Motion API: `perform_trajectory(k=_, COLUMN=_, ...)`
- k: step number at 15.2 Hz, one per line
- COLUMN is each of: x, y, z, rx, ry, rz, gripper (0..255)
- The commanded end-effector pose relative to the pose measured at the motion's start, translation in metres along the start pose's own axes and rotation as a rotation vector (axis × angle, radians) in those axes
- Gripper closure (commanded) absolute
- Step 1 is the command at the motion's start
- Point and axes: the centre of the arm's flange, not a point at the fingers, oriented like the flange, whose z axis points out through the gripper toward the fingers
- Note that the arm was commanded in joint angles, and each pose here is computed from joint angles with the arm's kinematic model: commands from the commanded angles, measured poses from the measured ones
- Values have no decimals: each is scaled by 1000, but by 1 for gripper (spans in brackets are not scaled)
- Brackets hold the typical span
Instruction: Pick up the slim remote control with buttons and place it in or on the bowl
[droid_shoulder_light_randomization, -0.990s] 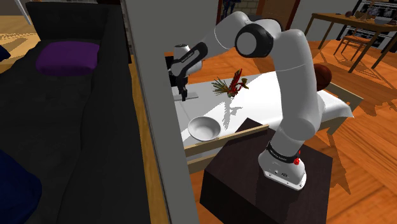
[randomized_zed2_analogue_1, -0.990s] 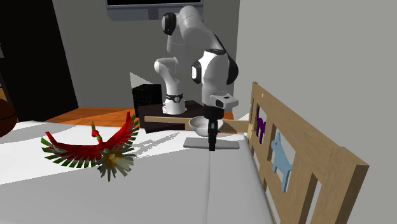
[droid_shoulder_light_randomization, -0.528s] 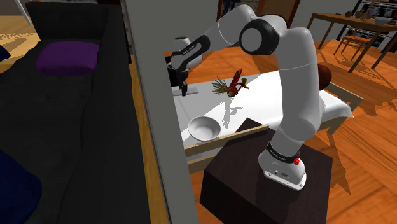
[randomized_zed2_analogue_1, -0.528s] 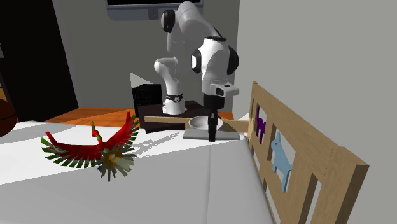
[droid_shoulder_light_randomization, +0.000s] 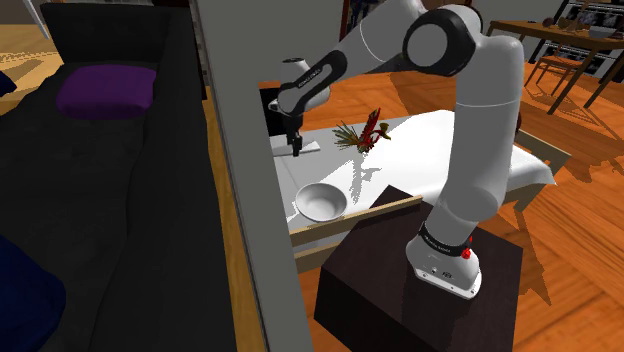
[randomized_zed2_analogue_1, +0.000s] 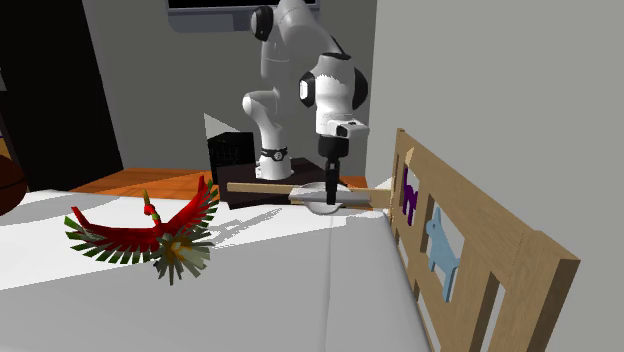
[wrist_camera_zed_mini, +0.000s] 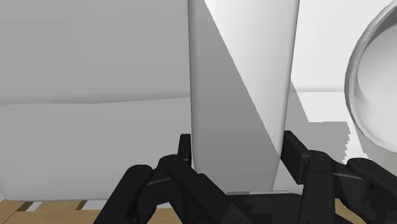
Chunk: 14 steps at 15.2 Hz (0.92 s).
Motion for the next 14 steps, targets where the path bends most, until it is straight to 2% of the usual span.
perform_trajectory(k=1, x=-4, y=-28, z=2, rx=0, ry=0, rz=1, gripper=255)
perform_trajectory(k=14, x=-28, y=-198, z=-1, rx=0, ry=0, rz=1, gripper=255)
